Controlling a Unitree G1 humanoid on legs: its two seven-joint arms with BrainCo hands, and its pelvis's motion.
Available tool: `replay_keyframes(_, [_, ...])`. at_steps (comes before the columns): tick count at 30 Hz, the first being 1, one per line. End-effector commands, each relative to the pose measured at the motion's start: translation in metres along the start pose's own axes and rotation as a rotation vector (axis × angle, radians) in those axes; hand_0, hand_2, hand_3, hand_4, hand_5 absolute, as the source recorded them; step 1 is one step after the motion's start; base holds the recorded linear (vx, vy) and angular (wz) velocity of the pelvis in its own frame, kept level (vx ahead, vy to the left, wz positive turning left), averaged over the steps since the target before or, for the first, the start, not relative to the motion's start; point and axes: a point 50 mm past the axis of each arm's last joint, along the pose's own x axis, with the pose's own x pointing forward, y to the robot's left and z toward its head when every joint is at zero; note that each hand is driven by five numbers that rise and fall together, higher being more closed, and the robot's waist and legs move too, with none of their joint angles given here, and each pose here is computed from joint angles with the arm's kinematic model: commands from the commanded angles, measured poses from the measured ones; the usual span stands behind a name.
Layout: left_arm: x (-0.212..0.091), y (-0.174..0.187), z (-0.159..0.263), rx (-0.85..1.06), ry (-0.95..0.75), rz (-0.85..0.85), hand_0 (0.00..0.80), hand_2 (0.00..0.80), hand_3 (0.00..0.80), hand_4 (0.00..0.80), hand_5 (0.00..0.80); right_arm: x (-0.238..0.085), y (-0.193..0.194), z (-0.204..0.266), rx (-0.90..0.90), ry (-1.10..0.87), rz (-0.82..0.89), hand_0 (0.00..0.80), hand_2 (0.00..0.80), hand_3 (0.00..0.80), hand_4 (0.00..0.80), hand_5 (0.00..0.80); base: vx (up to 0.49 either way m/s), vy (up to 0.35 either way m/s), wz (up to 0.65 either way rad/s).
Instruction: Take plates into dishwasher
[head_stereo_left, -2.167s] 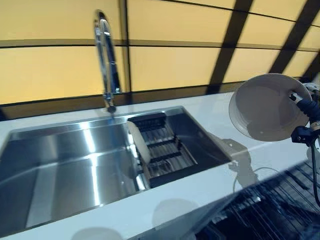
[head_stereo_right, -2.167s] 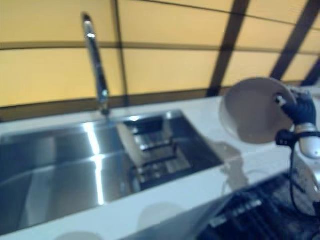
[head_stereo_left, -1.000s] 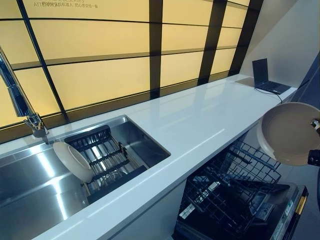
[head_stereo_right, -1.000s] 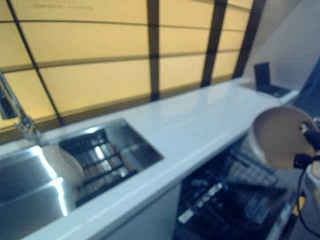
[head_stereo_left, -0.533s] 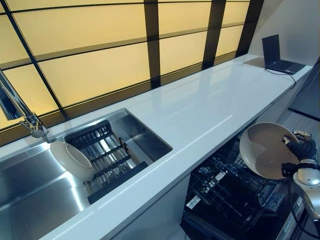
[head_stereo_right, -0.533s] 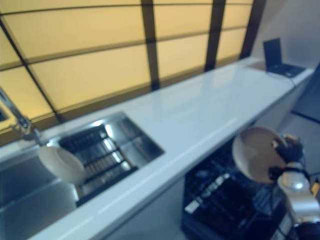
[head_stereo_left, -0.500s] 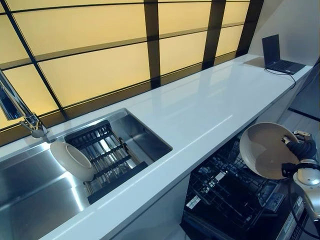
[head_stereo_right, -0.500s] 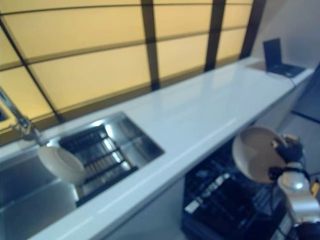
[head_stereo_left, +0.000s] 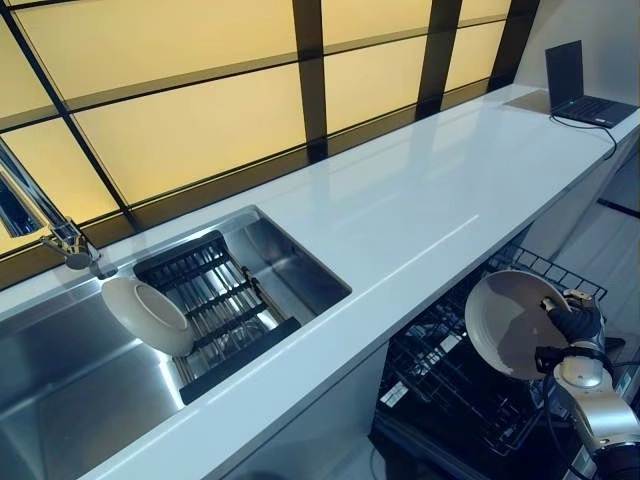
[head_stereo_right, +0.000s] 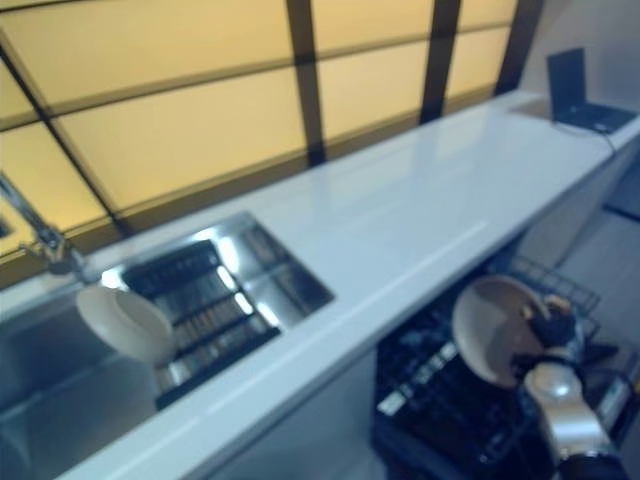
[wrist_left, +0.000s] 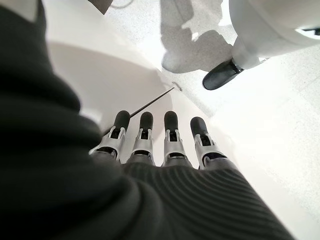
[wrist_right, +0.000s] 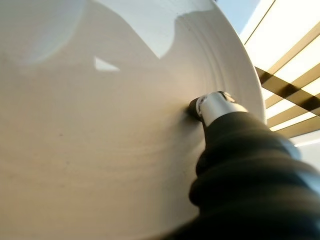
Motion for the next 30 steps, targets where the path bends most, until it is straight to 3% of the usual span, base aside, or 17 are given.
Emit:
replay_keyframes(1, [0.003,0.016,0.021,0.066,-0.061,0.046,0.000,0.000,0.000,0.000,0.000,0.005,0.010,0.027,0.044,-0.129,-0.037,0.800,0.800,0.800,0.800,0.800,0.000,0.000,0.00])
replay_keyframes(13, [0.002,0.016,0.021,0.084,-0.061,0.038,0.000,0.000,0.000,0.000,0.000,0.004,0.001,0.015,-0.185,-0.178,-0.056,0.800,0.800,0.800,0.800,0.800,0.000,-0.001,0.01])
replay_keyframes(30, [0.003,0.016,0.024,0.115,-0.062,0.023,0.000,0.000,0.000,0.000,0.000,-0.013,0.027,-0.022,-0.280,-0.114,0.046,0.800,0.800,0.800,0.800,0.800,0.000,-0.001,0.00])
